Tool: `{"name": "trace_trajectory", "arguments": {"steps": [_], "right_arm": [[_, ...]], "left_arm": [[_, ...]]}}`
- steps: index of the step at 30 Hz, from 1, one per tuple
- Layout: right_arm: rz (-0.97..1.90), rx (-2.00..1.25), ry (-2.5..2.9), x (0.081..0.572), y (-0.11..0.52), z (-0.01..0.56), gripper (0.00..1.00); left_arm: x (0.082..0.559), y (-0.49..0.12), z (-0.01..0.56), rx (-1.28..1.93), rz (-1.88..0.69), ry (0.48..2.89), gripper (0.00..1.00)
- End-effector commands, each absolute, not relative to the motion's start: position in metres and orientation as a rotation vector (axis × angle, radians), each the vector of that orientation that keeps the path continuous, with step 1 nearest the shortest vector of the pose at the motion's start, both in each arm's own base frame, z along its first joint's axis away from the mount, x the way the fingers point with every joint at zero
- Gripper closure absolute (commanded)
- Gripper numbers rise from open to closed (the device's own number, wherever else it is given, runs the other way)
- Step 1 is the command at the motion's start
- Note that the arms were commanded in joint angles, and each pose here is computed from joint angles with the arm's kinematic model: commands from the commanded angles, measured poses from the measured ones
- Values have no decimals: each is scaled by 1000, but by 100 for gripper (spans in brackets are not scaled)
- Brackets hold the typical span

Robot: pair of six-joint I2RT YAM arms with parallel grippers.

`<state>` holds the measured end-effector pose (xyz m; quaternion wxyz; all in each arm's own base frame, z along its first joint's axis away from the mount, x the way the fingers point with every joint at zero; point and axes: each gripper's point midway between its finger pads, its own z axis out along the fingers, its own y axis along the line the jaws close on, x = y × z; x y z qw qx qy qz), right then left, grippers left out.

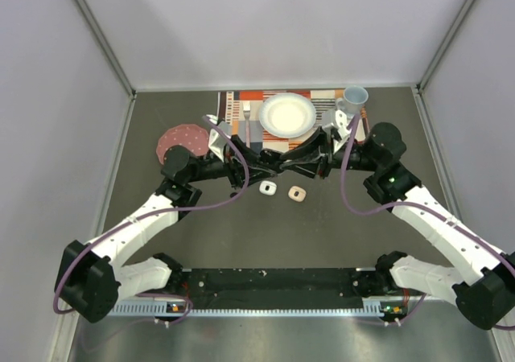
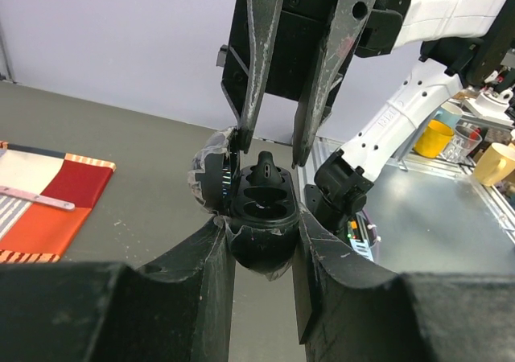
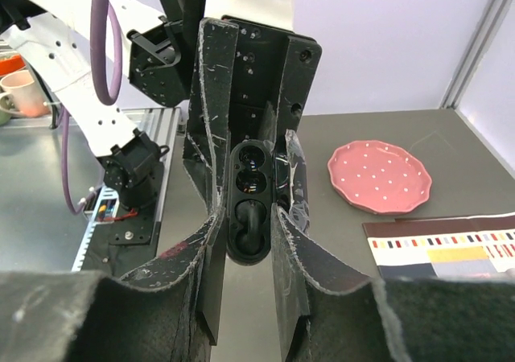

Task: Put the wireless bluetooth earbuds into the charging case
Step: Insert the right earbud into the right side groove of the charging case.

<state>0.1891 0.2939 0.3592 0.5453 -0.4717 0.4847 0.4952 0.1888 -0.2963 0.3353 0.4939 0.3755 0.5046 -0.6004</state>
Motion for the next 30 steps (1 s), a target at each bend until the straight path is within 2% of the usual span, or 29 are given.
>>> {"name": "trace_trajectory", "arguments": {"steps": [1, 5, 7, 11, 12, 22, 30], "right_arm": [[1127, -1070, 1027, 186, 290, 398, 71], [1096, -1020, 1014, 189, 285, 408, 72], [1086, -1002, 1013, 189, 283, 410, 77], [1115, -998, 1036, 189, 285, 407, 93], [1124, -996, 1044, 189, 286, 407, 100], [1260, -1087, 1052, 166, 290, 395, 100], [1255, -1080, 1123, 177, 294, 379, 100]], "left_arm": [[180, -292, 351, 953, -1412, 1127, 100], [183, -290, 350, 935, -1378, 1131, 100], [183, -289, 349, 933, -1372, 1141, 100], [183, -289, 349, 933, -1368, 1141, 100], [183, -289, 349, 933, -1368, 1141, 100], [188, -288, 353, 900, -1343, 1145, 100], [184, -286, 361, 911, -1341, 1102, 100]]}}
